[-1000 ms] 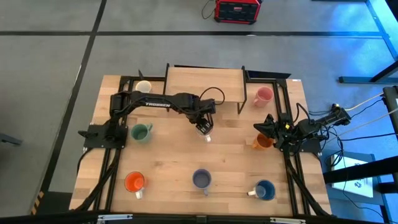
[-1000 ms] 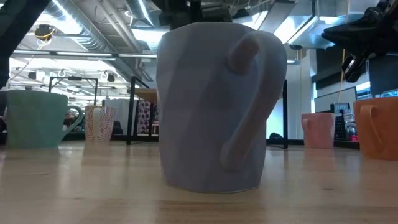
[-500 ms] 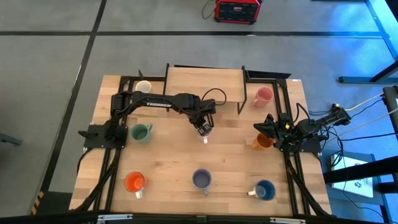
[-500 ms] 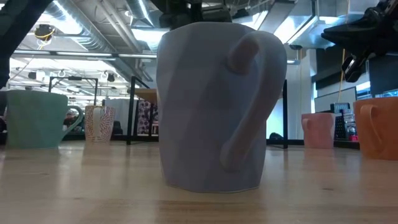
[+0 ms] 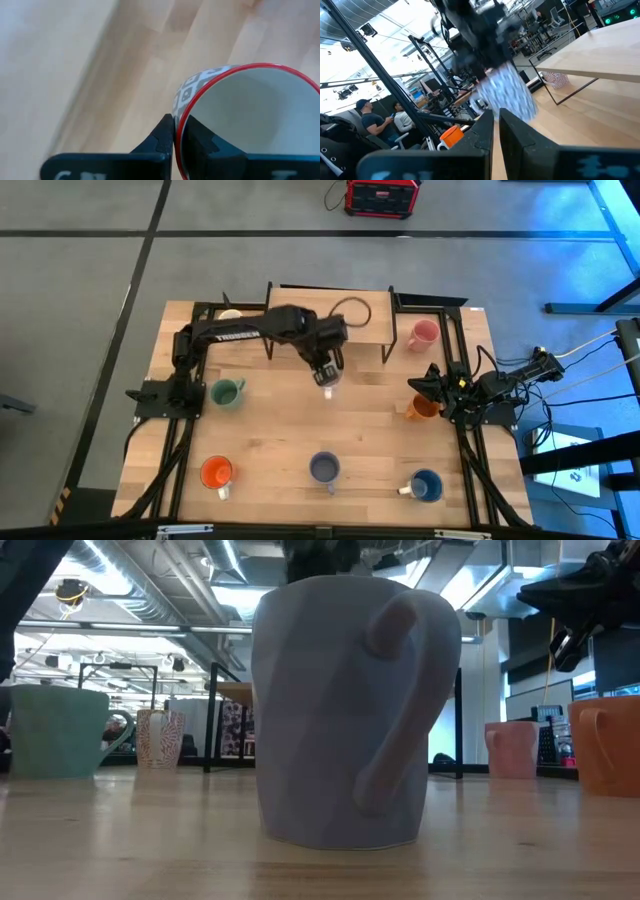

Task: Place coffee mugs
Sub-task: Put the white patterned mug on the shelf

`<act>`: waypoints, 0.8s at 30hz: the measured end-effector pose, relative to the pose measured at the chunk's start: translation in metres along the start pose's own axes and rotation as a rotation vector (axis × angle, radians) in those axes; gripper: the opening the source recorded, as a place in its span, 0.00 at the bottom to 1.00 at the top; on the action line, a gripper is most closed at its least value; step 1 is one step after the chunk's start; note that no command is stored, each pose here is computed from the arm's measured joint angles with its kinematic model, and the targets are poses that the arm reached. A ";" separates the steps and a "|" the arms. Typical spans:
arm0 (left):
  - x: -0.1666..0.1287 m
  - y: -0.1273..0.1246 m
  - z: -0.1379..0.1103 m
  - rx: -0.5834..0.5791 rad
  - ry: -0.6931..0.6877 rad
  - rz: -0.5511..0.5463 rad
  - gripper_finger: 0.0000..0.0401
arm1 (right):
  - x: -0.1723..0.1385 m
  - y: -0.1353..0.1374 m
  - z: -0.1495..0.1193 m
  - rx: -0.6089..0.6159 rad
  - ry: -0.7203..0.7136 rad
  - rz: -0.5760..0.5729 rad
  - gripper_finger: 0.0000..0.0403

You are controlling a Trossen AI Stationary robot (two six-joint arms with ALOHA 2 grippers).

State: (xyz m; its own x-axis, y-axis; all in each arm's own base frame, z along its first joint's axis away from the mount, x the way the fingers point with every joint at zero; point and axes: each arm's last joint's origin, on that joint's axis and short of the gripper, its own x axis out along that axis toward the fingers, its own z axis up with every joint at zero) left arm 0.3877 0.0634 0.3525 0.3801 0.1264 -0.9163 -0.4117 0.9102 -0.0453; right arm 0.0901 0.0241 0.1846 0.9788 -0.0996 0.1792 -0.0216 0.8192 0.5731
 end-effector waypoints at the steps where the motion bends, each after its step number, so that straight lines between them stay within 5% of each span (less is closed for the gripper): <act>1: -0.010 0.004 0.001 0.008 -0.007 0.015 0.04 | 0.000 0.000 0.000 -0.002 0.000 0.000 0.05; 9: -0.056 0.046 0.009 -0.001 -0.066 0.147 0.04 | 0.000 0.000 0.000 -0.001 0.000 -0.001 0.05; 24: -0.064 0.153 0.006 -0.027 0.015 0.246 0.04 | 0.000 -0.002 -0.004 0.051 0.039 -0.024 0.05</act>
State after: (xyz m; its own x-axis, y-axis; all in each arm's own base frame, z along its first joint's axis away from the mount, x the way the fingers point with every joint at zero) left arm 0.3057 0.1967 0.4066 0.2539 0.3366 -0.9068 -0.5128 0.8417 0.1690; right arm 0.0909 0.0245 0.1800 0.9863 -0.0960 0.1343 -0.0074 0.7871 0.6168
